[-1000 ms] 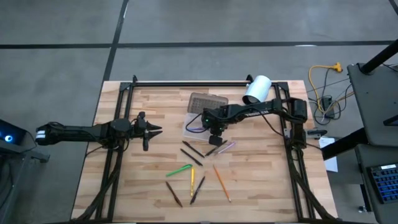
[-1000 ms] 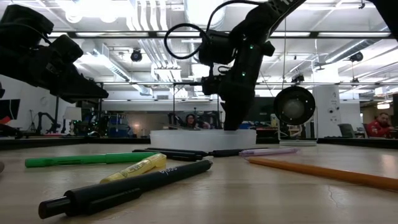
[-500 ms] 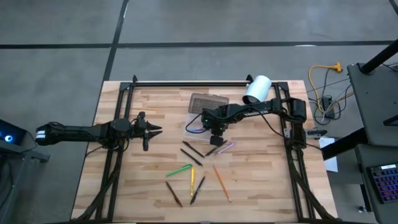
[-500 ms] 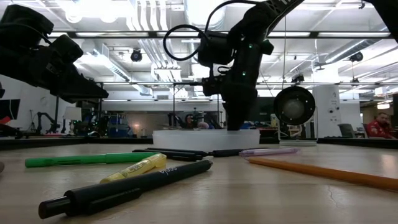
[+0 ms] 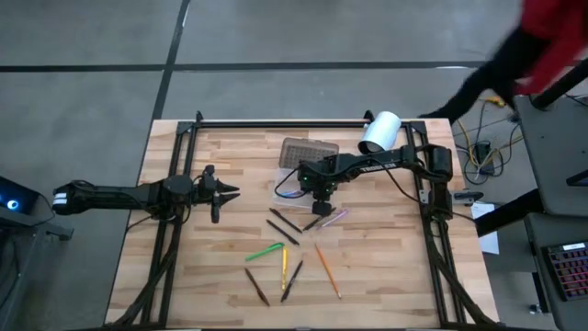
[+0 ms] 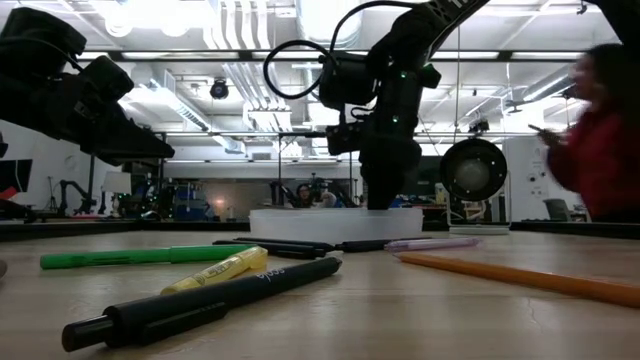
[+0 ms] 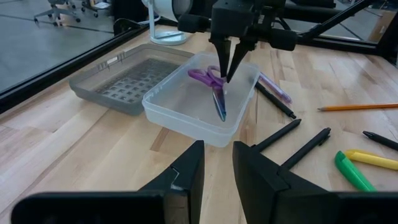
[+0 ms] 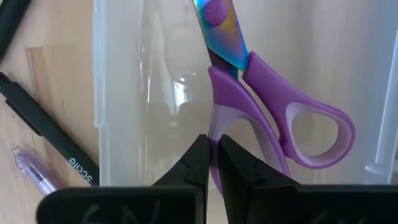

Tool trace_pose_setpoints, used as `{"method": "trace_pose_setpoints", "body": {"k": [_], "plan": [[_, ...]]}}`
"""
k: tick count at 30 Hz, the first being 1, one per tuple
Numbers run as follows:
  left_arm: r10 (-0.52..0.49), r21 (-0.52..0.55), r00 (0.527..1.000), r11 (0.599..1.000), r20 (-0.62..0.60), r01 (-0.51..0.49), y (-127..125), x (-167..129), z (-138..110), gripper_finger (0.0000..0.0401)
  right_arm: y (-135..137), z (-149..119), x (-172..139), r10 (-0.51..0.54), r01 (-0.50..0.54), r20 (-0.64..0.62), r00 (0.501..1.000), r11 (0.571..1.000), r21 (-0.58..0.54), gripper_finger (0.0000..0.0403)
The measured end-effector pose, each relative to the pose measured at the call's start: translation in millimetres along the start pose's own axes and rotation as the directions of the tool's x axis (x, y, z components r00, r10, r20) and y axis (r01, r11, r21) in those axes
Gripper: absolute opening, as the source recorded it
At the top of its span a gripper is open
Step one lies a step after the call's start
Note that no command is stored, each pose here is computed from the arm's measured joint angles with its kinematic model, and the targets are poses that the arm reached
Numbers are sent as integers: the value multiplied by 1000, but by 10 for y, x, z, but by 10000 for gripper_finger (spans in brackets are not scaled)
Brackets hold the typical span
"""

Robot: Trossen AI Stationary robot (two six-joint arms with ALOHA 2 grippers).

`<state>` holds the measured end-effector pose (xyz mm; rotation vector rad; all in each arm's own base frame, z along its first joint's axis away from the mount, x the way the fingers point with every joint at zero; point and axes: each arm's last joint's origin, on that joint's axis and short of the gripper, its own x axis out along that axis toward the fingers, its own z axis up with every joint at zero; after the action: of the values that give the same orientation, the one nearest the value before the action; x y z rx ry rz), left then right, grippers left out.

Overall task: Pick & place school supplies into a supply box
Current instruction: Put the purple scissors into the supply box, then put the purple pen into the supply box

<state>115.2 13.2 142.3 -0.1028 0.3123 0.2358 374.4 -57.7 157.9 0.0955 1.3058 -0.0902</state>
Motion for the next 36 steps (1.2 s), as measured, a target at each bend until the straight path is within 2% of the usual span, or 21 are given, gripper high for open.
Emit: {"method": "trace_pose_setpoints", "body": {"k": [18,29,36], "plan": [[0,0,1000,1000,0,0,0,0,0,69,10,-8,7,34,-34,0,999,998,-49,16],[0,0,1000,1000,0,0,0,0,0,69,10,1,1,33,-33,4,999,998,-51,78],[0,0,1000,1000,0,0,0,0,-1,69,14,78,-105,32,-29,44,999,998,-56,95]]}}
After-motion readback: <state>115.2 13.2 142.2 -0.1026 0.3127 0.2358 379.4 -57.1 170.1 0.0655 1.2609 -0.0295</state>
